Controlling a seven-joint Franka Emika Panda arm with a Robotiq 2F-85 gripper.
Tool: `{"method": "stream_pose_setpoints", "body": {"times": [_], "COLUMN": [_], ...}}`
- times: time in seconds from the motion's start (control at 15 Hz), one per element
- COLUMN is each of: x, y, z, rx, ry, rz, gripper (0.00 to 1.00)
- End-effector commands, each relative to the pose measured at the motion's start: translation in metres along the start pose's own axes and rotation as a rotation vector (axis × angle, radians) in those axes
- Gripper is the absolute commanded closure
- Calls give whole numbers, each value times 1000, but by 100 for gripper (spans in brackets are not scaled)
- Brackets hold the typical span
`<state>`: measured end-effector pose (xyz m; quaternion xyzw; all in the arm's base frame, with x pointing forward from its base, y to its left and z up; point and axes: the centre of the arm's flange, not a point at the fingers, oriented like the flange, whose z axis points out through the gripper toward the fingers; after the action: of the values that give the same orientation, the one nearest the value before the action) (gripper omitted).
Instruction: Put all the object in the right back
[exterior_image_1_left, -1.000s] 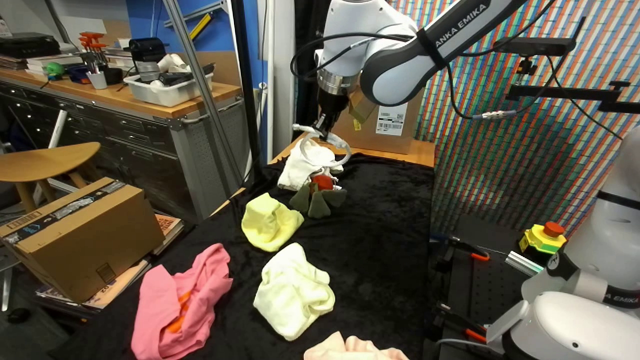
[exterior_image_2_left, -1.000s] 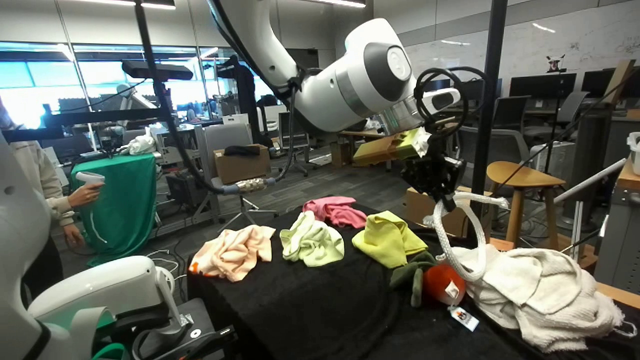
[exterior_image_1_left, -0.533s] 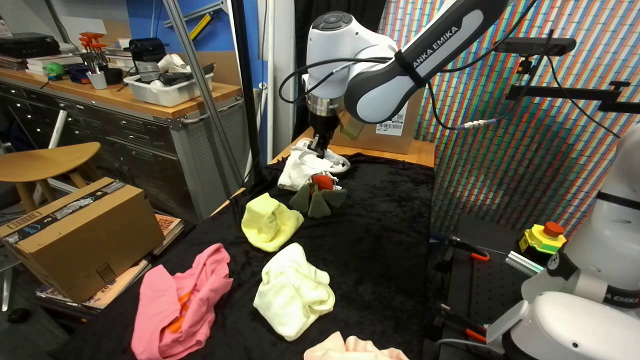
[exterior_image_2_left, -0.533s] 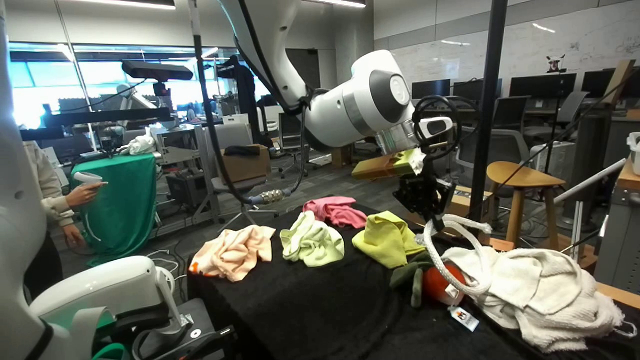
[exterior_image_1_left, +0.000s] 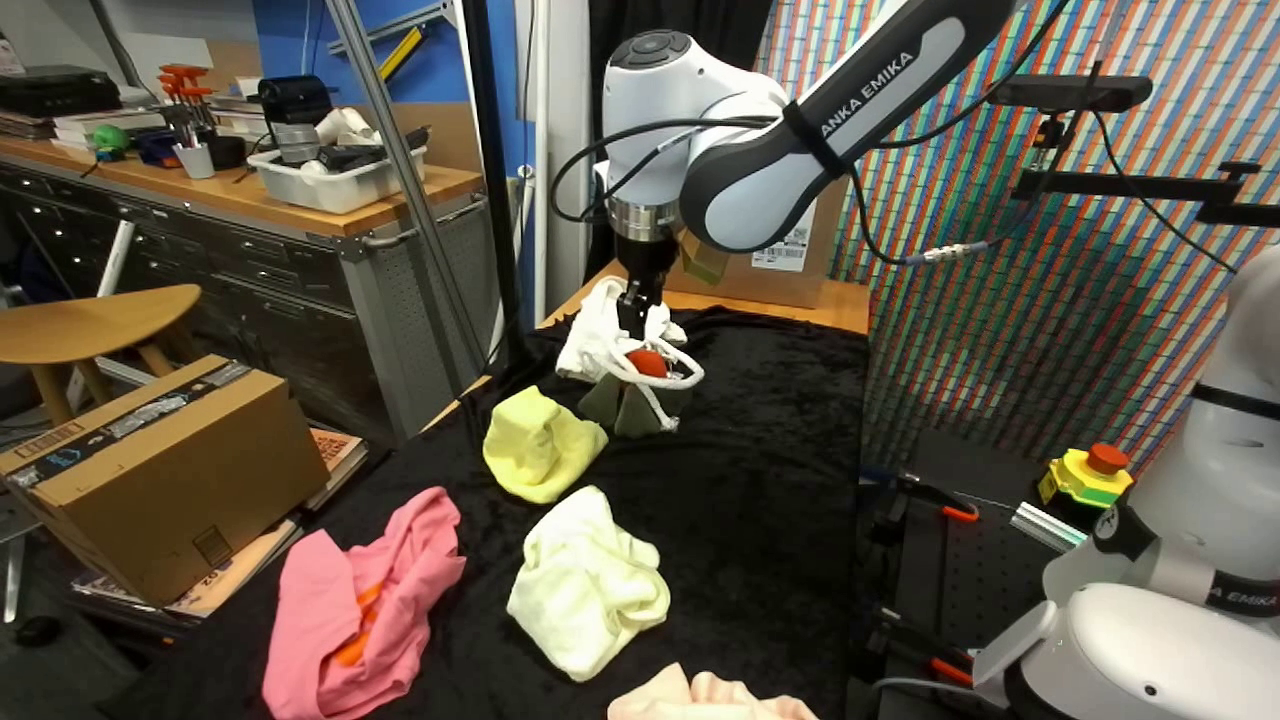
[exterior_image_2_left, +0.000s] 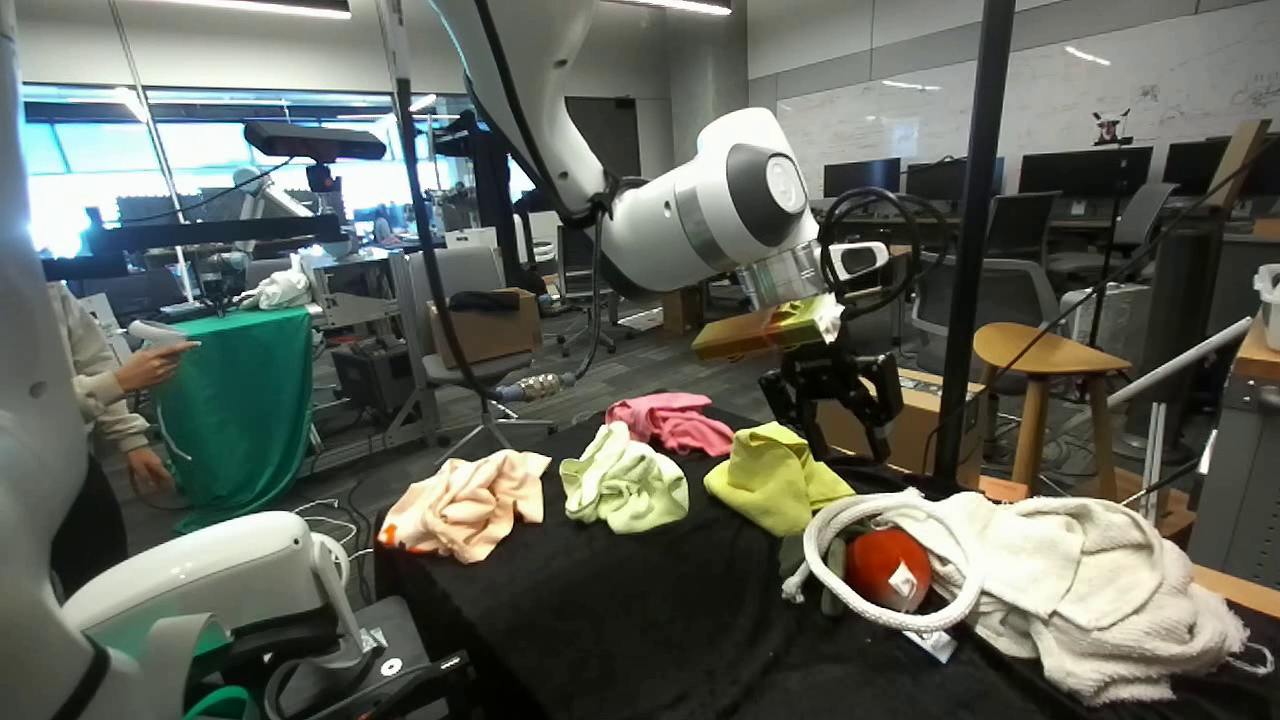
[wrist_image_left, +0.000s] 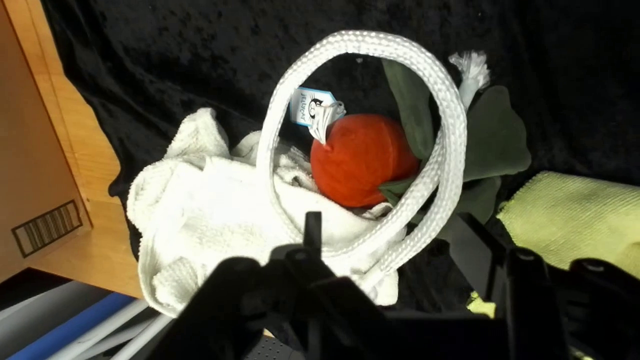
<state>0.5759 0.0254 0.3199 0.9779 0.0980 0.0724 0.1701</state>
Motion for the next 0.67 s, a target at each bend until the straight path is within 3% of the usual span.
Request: {"method": "stream_pose_setpoints", "body": {"times": [0.0, 0.33, 0.6], "x": [-2, -23, -34], "y": [2, -28, -73], "z": [-24, -44, -60], "rx": [20, 71, 84], "ry": [-5, -52, -65], "rz": [-44, -143, -216], "gripper": [1, 0, 0]}}
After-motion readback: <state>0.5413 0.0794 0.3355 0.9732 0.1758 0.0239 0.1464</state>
